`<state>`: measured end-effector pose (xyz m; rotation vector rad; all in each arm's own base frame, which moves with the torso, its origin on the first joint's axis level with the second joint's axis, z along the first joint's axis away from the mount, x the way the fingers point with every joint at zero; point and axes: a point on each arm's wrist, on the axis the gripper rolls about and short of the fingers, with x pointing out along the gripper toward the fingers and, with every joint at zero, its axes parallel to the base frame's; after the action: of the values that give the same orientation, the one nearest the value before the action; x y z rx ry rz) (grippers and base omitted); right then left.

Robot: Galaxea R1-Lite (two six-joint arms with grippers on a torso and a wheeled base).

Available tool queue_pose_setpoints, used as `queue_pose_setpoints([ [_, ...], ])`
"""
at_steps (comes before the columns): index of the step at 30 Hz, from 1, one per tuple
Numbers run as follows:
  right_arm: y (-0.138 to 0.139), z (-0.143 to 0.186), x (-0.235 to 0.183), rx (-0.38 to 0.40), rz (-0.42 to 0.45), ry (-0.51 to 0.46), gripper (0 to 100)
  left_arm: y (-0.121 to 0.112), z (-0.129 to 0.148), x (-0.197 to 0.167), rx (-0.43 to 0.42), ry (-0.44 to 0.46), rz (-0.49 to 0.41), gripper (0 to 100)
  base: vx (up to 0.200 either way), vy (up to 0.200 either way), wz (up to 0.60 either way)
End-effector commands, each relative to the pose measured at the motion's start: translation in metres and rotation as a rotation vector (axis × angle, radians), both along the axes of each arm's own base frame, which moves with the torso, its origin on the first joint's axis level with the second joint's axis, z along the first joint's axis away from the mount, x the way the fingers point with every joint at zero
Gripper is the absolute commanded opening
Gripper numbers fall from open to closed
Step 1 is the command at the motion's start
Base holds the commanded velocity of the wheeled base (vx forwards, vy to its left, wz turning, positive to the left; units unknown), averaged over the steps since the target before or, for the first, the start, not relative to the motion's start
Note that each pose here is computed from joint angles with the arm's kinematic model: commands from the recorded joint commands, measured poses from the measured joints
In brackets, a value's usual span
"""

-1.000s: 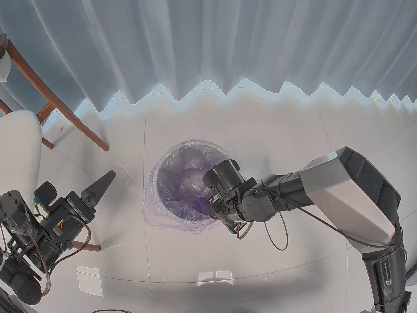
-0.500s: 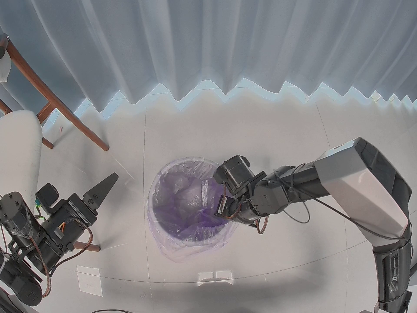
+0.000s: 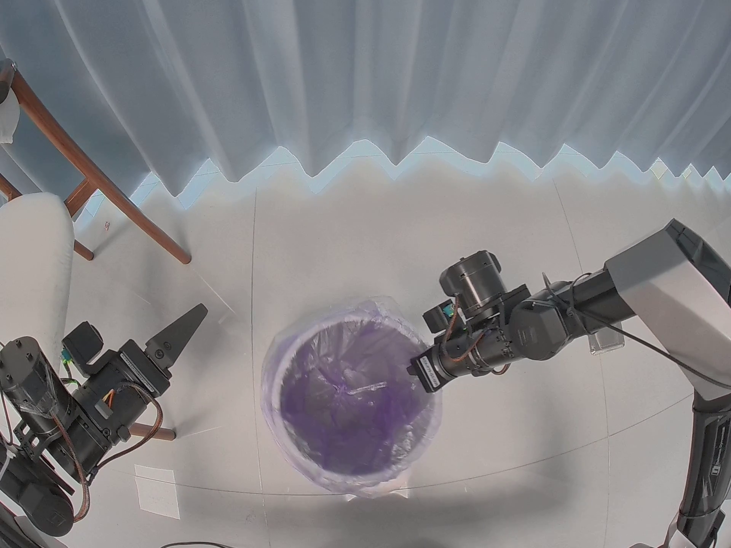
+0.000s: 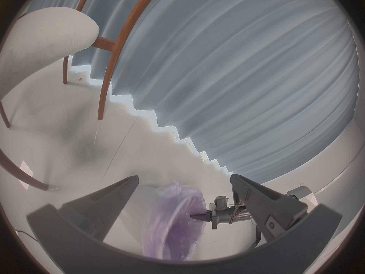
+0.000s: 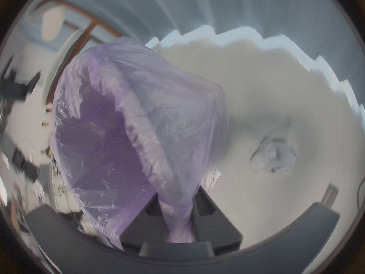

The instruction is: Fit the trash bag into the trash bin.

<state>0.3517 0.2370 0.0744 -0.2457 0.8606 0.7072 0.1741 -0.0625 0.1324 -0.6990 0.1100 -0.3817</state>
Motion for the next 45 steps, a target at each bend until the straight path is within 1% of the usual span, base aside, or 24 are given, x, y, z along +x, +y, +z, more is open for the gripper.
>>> queue_pose_setpoints([
  [1,-0.062,-0.017,0.000,-0.060,0.330,-0.097,0,0.000,0.000,0.000,0.000,-0.001,-0.002,100,0.000,0.000,0.00],
  [2,-0.068,-0.023,0.000,-0.087,0.383,-0.119,0,0.000,0.000,0.000,0.001,0.002,-0.002,100,0.000,0.000,0.00],
  [3,-0.073,-0.027,0.000,-0.112,0.418,-0.135,0,0.000,0.000,0.000,0.001,0.002,-0.002,100,0.000,0.000,0.00],
  [4,-0.073,-0.027,0.000,-0.115,0.423,-0.140,0,0.000,0.000,0.000,0.001,0.002,-0.002,100,0.000,0.000,0.00],
  [5,-0.081,-0.034,0.003,-0.153,0.469,-0.164,0,0.000,-0.001,0.000,0.002,0.006,-0.002,100,0.000,0.000,0.00],
  [6,-0.082,-0.037,0.005,-0.168,0.488,-0.175,0,0.000,-0.001,0.000,0.002,0.006,-0.002,100,0.000,0.000,0.00],
  [8,-0.082,-0.039,0.008,-0.182,0.500,-0.190,0,0.000,-0.001,0.001,0.002,0.005,-0.003,100,0.000,0.000,0.00],
  [13,-0.074,-0.029,0.016,-0.198,0.428,-0.225,0,0.000,-0.001,0.001,0.002,0.006,-0.003,100,0.000,0.000,0.00],
  [15,-0.065,-0.022,0.019,-0.170,0.393,-0.235,0,-0.001,-0.001,0.001,0.002,0.006,-0.005,100,0.000,0.000,0.00],
  [17,-0.056,-0.015,0.021,-0.137,0.335,-0.225,0,-0.002,-0.002,0.001,0.003,0.007,-0.009,100,0.000,0.000,0.00],
  [18,-0.056,-0.015,0.021,-0.137,0.335,-0.225,0,-0.002,-0.002,0.001,0.003,0.007,-0.009,100,0.000,0.000,0.00],
  [19,-0.045,-0.010,0.019,-0.099,0.274,-0.203,0,-0.003,-0.002,0.000,0.003,0.009,-0.014,100,0.000,0.000,0.00],
  [20,-0.039,-0.007,0.018,-0.075,0.251,-0.193,0,-0.003,-0.002,0.000,0.003,0.009,-0.017,100,0.000,0.000,0.00],
  [21,-0.035,-0.006,0.017,-0.055,0.231,-0.182,0,-0.004,-0.002,0.000,0.004,0.010,-0.020,100,0.000,0.000,0.00],
  [23,-0.034,-0.004,0.017,-0.050,0.226,-0.182,0,-0.004,-0.002,0.000,0.004,0.010,-0.020,100,0.000,0.000,0.00],
  [24,-0.025,-0.001,0.016,-0.022,0.193,-0.171,0,-0.004,-0.002,0.000,0.004,0.012,-0.021,100,0.000,0.000,0.00],
  [25,-0.023,0.001,0.018,-0.011,0.177,-0.171,0,-0.004,-0.002,0.000,0.004,0.012,-0.021,100,0.000,0.000,0.00],
  [30,-0.020,-0.003,0.026,0.013,0.146,-0.166,0,-0.004,-0.002,0.000,0.004,0.012,-0.023,100,0.000,0.000,0.00],
  [31,-0.019,0.000,0.030,0.039,0.123,-0.179,0,-0.004,-0.003,0.000,0.005,0.013,-0.023,100,0.000,0.000,0.00],
  [33,-0.017,-0.001,0.032,0.066,0.101,-0.188,0,-0.004,-0.003,0.000,0.005,0.013,-0.023,100,0.000,0.000,0.00],
  [34,-0.016,-0.001,0.032,0.068,0.102,-0.190,0,-0.004,-0.003,0.000,0.005,0.013,-0.023,100,0.000,0.000,0.00],
  [38,-0.012,-0.011,0.040,0.107,0.060,-0.211,0,-0.006,-0.003,0.000,0.005,0.013,-0.032,100,0.000,0.000,0.00],
  [41,-0.010,-0.014,0.041,0.129,0.033,-0.192,0,-0.007,-0.003,-0.001,0.007,0.014,-0.040,100,0.000,0.000,0.00],
  [45,-0.011,-0.017,0.040,0.140,0.004,-0.161,0,-0.008,-0.003,-0.001,0.007,0.014,-0.041,100,0.000,0.000,0.00],
])
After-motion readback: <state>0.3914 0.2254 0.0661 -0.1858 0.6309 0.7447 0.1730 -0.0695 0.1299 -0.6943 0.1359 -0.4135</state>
